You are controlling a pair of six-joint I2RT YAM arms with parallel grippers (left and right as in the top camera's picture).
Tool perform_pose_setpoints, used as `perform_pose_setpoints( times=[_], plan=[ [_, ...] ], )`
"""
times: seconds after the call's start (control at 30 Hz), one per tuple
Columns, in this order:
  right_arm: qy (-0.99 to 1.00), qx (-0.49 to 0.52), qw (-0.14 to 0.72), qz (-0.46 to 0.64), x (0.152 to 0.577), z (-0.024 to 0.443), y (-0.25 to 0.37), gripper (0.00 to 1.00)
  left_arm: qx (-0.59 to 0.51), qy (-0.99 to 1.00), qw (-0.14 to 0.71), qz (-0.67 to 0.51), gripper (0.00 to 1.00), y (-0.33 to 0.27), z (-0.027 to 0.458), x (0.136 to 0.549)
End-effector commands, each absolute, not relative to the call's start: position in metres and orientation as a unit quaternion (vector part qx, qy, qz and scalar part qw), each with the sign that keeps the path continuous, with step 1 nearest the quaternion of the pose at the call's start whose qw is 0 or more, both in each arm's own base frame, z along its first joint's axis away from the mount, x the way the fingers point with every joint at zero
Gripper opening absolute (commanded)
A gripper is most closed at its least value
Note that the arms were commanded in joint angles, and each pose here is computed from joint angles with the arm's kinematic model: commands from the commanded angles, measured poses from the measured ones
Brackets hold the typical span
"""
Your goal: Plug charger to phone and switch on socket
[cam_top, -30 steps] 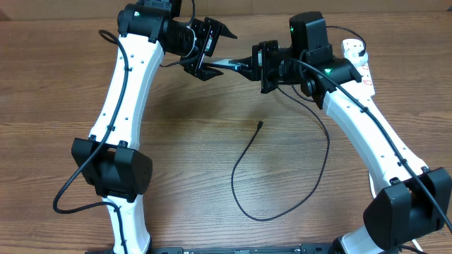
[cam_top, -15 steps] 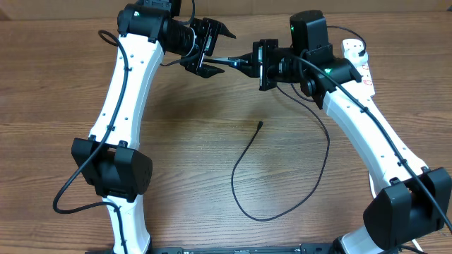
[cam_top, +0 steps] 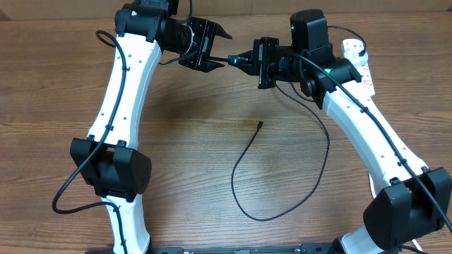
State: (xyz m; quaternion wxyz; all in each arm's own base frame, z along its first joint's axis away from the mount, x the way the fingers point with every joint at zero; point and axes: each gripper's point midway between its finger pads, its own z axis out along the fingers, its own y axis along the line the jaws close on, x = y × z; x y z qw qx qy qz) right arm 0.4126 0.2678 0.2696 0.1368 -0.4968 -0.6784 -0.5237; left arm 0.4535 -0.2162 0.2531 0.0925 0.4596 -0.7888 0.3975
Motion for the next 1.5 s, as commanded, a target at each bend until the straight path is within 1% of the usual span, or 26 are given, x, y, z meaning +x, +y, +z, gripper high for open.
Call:
perform_pose_setpoints(
  times=[0.0,0.2,0.27,0.43,0.53,0.83,0.93,1.17,1.27,1.37,1.47],
  plan=[
    [-0.677,-0.484,0.136,-0.538,0.4124,0.2842,0.2711,0.04,0.467,-0.787,0.092,0.393,0.52,-0.2129,0.2484,0.4570],
    [-0.672,-0.484,0.140,-0.543,0.4135,0.2876,0.2722,0.04,0.468,-0.786,0.092,0.393,0.51,-0.2129,0.2484,0.4570],
    [-0.672,-0.482,0.140,-0.544,0.4134,0.2884,0.2726,0.04,0.468,-0.786,0.092,0.393,0.45,-0.2129,0.2484,0.4570],
    [-0.672,-0.481,0.143,-0.544,0.4124,0.2885,0.2730,0.04,0.471,-0.784,0.093,0.393,0.41,-0.2128,0.2484,0.4571],
    [-0.672,-0.481,0.143,-0.544,0.4123,0.2885,0.2730,0.04,0.474,-0.782,0.095,0.393,0.34,-0.2129,0.2484,0.4570],
    [-0.675,-0.477,0.146,-0.543,0.4087,0.2885,0.2785,0.04,0.474,-0.783,0.095,0.393,0.35,-0.2129,0.2485,0.4572],
    [-0.675,-0.477,0.146,-0.543,0.4088,0.2885,0.2784,0.04,0.474,-0.782,0.095,0.393,0.33,-0.2129,0.2485,0.4571],
    [-0.675,-0.477,0.146,-0.543,0.4088,0.2885,0.2784,0.04,0.474,-0.782,0.095,0.393,0.32,-0.2129,0.2485,0.4572],
    [-0.675,-0.477,0.146,-0.544,0.4089,0.2886,0.2783,0.04,0.474,-0.782,0.095,0.393,0.29,-0.2130,0.2485,0.4571],
    [-0.675,-0.476,0.146,-0.544,0.4090,0.2889,0.2784,0.04,0.473,-0.782,0.096,0.393,0.24,-0.2131,0.2487,0.4570],
    [-0.675,-0.475,0.145,-0.545,0.4093,0.2894,0.2785,0.04,0.473,-0.782,0.097,0.394,0.21,-0.2134,0.2489,0.4568]
  ],
)
